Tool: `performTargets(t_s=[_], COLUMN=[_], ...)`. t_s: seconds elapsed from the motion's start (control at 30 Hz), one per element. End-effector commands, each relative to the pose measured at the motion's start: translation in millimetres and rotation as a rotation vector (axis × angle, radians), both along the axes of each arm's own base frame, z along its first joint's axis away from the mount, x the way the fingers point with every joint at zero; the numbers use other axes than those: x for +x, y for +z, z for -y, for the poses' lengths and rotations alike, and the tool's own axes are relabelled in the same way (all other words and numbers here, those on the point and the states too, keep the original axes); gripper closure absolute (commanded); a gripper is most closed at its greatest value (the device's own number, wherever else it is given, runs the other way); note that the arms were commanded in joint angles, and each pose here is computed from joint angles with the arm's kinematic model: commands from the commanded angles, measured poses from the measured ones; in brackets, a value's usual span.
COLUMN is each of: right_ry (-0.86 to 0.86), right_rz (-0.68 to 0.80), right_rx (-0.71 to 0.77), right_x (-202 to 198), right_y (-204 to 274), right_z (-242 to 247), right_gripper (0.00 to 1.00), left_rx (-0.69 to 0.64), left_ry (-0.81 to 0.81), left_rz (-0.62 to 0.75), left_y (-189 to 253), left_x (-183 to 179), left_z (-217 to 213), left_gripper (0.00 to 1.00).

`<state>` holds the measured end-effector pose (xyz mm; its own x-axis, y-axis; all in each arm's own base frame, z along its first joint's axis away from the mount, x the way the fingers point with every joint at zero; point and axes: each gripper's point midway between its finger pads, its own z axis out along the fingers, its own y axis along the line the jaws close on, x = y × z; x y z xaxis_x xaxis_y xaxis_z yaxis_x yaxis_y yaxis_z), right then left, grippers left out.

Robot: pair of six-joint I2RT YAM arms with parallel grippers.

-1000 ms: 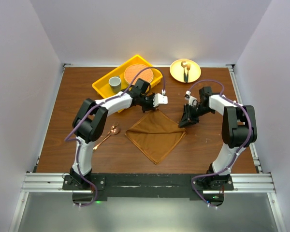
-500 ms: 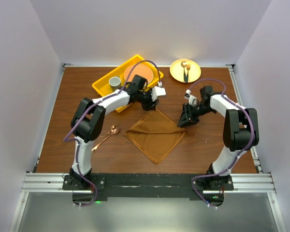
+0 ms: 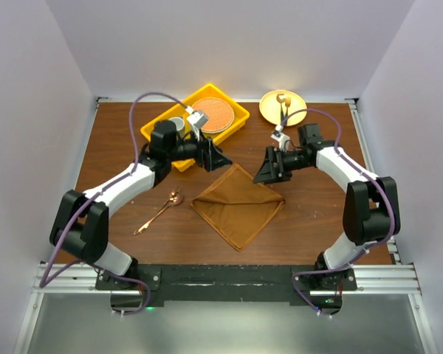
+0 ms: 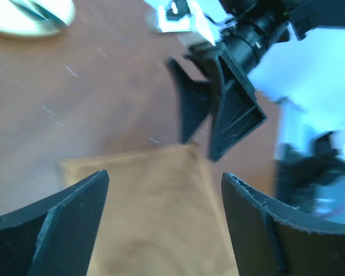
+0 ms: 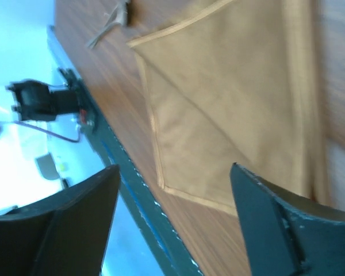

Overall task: Fold the napkin into a case and place the utensils inside
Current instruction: Smooth out the upper triangle-folded napkin at the center of the board.

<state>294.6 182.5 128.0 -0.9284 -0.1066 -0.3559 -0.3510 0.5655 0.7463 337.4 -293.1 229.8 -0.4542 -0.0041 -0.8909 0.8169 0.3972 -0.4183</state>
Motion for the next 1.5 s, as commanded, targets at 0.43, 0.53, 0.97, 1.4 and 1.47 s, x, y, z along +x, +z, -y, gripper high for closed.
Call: performTargets(t_s=[0.43,0.53,0.97,1.4,1.47], right_ry=[-0.007,-0.010,0.013,-0.024,-0.024], right_rz=[-0.056,-0.078,-0.153,-0.236,-0.258], right_rx=[0.163,0.155,0.119,0.107,0.105], right_x=[-22.8,-21.8,-30.0,-30.9,-33.6], right_y=[-34.6,-45.9,-80.2,-100.9,-98.9], right_z=[-66.8,-67.0,-58.9,-23.0,-16.6], right_gripper=[0.12,0.13,0.16,0.16,0.16], left_rx=[-0.213,-0.201,-0.206,-0.196,-0.185], left_ry=[-0.003,0.014,0.134,0.180,0.188], left_rz=[-0.646,-0.690,-0.789,-0.902,-0.911], left_y=[-97.6,-112.0,-159.7,-194.0,-198.3], left_x=[-81.4,-83.3,-60.3,-64.5,-65.7], left_z=[35.6,35.2,15.2,1.3,-1.8], left_gripper=[0.01,0.01,0.10,0.16,0.17])
